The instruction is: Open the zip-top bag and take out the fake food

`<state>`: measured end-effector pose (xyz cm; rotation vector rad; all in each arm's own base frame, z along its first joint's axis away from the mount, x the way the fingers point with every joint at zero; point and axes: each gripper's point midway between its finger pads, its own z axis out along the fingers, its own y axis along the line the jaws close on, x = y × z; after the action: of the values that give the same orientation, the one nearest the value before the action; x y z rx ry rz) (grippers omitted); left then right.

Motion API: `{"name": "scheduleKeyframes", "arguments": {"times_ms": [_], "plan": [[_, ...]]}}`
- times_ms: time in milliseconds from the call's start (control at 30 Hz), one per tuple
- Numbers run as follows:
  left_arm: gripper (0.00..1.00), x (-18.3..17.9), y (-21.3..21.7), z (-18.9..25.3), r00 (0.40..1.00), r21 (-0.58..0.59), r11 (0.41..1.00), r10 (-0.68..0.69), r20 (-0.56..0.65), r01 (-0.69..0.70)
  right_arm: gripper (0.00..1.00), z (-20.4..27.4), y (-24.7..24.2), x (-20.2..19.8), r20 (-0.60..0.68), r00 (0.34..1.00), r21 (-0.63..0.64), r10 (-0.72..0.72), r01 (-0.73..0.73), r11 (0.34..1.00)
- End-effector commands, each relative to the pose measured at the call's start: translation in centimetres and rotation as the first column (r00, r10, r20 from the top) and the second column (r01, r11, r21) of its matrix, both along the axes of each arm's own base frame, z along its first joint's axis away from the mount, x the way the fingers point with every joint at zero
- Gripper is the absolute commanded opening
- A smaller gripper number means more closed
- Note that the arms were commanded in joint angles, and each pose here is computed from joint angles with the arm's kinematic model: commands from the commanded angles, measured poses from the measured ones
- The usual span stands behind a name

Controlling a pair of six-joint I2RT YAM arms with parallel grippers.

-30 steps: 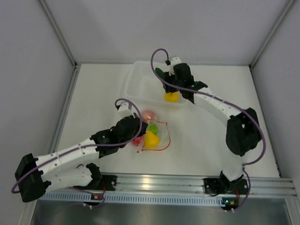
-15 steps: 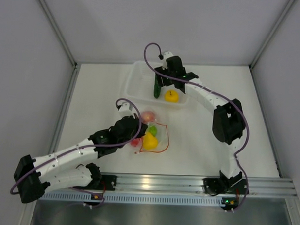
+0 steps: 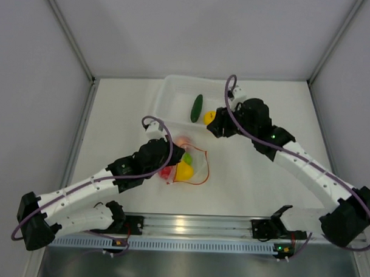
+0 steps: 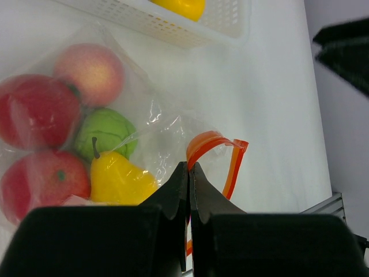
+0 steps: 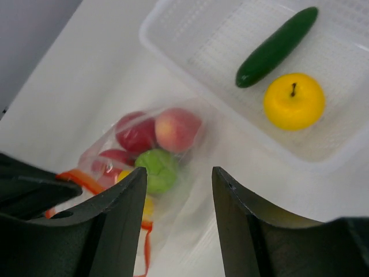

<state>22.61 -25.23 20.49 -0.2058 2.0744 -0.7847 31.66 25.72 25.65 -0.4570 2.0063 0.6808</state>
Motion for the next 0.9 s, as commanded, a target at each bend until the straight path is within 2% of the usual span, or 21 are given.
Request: {"name": "scheduleKeyframes", "arguments": {"times_ms": [0, 33, 167, 267, 467, 633, 867], "plan": [[0.00, 0.4, -0.3, 3.2, 0.999, -0.092, 0.996, 0.021, 0.037, -0.017, 0.50, 0.7, 2.0, -5.1, -0.003, 0.994, 0.143, 0.107, -0.105, 0.984], [0.00, 0.4, -0.3, 3.3, 0.999, -0.101, 0.995, 0.027, 0.034, -0.024, 0.50, -0.5, 2.1, -6.1, -0.023, 0.993, 0.148, 0.119, -0.114, 0.982], [0.00, 0.7, -0.1, 3.5, 0.998, -0.124, 0.991, 0.063, 0.027, -0.059, 0.49, 0.6, 4.2, -10.4, 0.013, 0.982, 0.244, 0.187, -0.185, 0.952], [0.00, 0.8, -0.1, 3.7, 0.997, -0.137, 0.988, 0.073, 0.027, -0.068, 0.48, -0.7, 5.4, -12.4, -0.009, 0.983, 0.270, 0.185, -0.176, 0.947], [0.00, 1.2, 0.1, 2.7, 0.995, -0.133, 0.986, 0.102, 0.011, -0.099, 0.47, -3.8, 7.0, -12.1, -0.044, 0.999, 0.322, -0.006, 0.020, 0.947], [0.00, 1.1, -0.1, 1.6, 0.994, -0.140, 0.984, 0.106, -0.012, -0.107, 0.50, -6.3, 8.5, -11.7, -0.082, 0.993, 0.317, -0.080, 0.102, 0.943], [0.00, 0.9, -0.4, 0.7, 0.995, -0.130, 0.987, 0.095, -0.028, -0.098, 0.63, -10.5, 10.0, -9.8, -0.094, 0.983, 0.218, -0.157, 0.174, 0.960]]}}
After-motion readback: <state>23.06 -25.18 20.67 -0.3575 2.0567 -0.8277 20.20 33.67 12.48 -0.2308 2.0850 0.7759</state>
